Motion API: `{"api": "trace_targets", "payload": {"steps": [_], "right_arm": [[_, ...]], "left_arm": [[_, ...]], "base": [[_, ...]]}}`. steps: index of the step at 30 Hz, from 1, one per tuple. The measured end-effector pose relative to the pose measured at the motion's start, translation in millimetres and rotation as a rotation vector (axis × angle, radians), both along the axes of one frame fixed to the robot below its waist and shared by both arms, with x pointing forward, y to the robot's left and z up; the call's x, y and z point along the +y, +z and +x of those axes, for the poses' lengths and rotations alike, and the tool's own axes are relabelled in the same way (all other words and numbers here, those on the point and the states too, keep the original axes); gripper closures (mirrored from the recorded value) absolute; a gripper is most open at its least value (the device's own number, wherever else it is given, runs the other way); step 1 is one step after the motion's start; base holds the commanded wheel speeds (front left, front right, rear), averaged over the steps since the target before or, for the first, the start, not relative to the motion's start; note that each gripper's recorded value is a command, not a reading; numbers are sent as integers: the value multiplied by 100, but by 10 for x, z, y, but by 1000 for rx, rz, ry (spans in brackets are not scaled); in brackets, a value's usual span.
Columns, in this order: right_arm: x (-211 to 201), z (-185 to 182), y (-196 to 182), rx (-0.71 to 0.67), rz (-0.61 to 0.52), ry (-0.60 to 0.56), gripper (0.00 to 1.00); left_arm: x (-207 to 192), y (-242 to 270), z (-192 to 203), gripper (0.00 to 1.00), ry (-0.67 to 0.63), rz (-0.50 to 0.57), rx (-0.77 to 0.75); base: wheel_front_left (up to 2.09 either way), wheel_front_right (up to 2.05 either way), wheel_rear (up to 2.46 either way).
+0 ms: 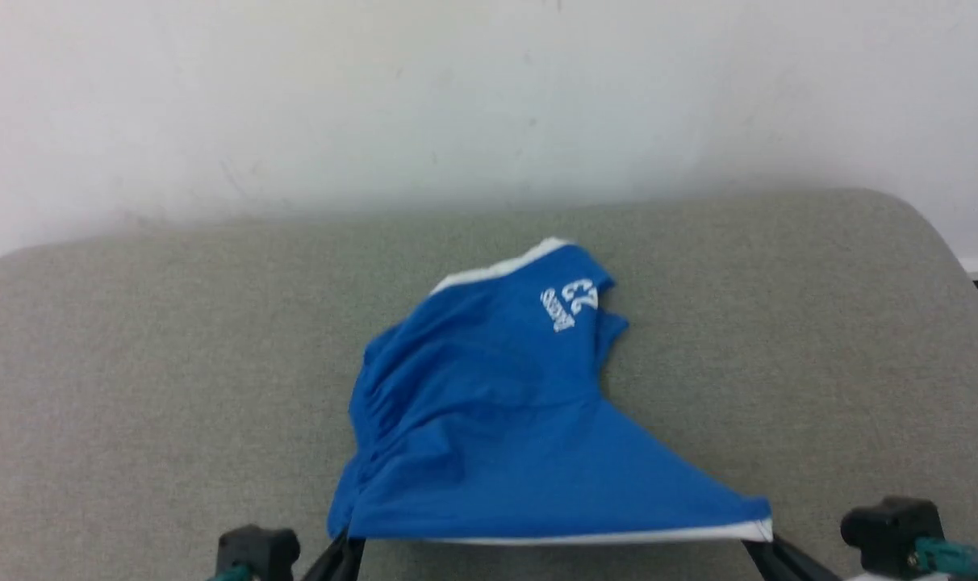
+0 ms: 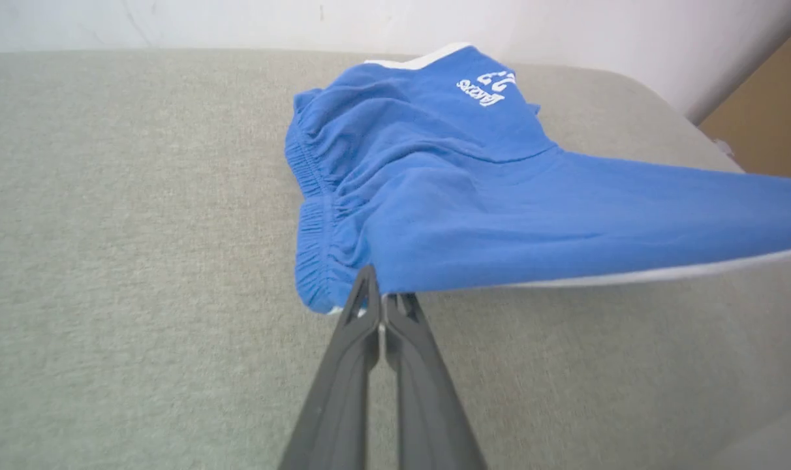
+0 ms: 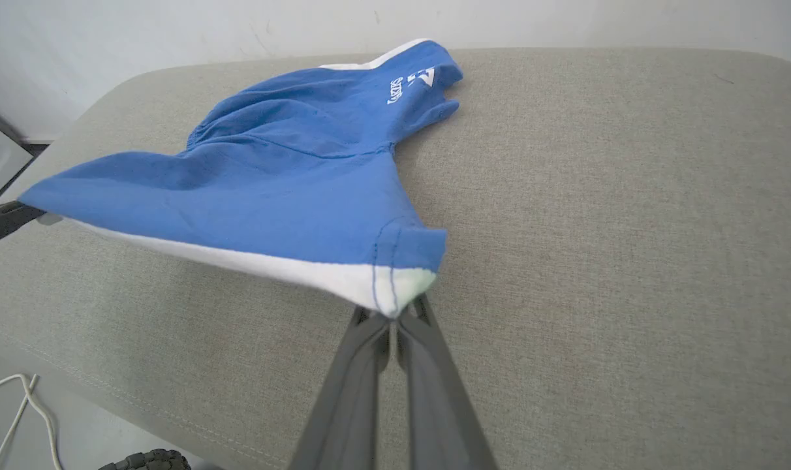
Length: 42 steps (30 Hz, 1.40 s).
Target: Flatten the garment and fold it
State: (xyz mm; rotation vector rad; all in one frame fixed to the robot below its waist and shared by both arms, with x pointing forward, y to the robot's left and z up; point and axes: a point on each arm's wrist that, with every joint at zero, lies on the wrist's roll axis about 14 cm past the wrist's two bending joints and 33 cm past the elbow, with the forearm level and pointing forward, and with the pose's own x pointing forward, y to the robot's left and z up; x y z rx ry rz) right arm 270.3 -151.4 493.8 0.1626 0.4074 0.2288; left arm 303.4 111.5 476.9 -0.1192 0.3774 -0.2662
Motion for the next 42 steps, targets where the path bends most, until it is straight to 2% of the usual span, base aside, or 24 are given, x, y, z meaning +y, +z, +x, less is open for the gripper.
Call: {"api": "trace_targets", "payload": {"steps": [4, 10, 18, 27, 36, 37, 38, 39, 40, 41, 42], "right_arm": [[-64, -185, 31, 40, -23, -14, 100], [-119, -8, 147, 25, -46, -11, 100], [-24, 761, 16, 112, -68, 93, 100], [219, 1832, -47, 165, -56, 170, 100], [465, 2484, -435, 214, -24, 189, 100], [506, 2525, -480, 211, -30, 197, 91], [550, 2568, -511, 199, -34, 205, 68], [585, 2614, -538, 187, -25, 205, 55], [619, 2645, -581, 184, -21, 208, 50], [654, 2662, -636, 188, -18, 212, 0], [683, 2668, -693, 191, -12, 214, 0]], "left_arm": [[8, 246, -213, 100, -4, 1, -5], [-42, 243, -197, 100, -42, 3, 36], [-93, 138, 431, 100, -115, 20, 47], [1, 89, 1250, 100, -85, 7, 55], [139, -219, 1637, 100, -29, -16, 136], [151, -258, 1649, 100, -25, -21, 145], [152, -299, 1654, 100, -25, -27, 155], [151, -341, 1658, 100, -24, -37, 166], [143, -375, 1662, 100, -25, -50, 175], [144, -402, 1670, 77, -19, -62, 178], [139, -423, 1673, 51, -17, -72, 179]], "base": [[0, 0, 0], [0, 0, 0], [0, 0, 0], [0, 0, 0], [0, 0, 0], [0, 0, 0], [0, 0, 0], [0, 0, 0], [0, 0, 0], [0, 0, 0], [0, 0, 0]]}}
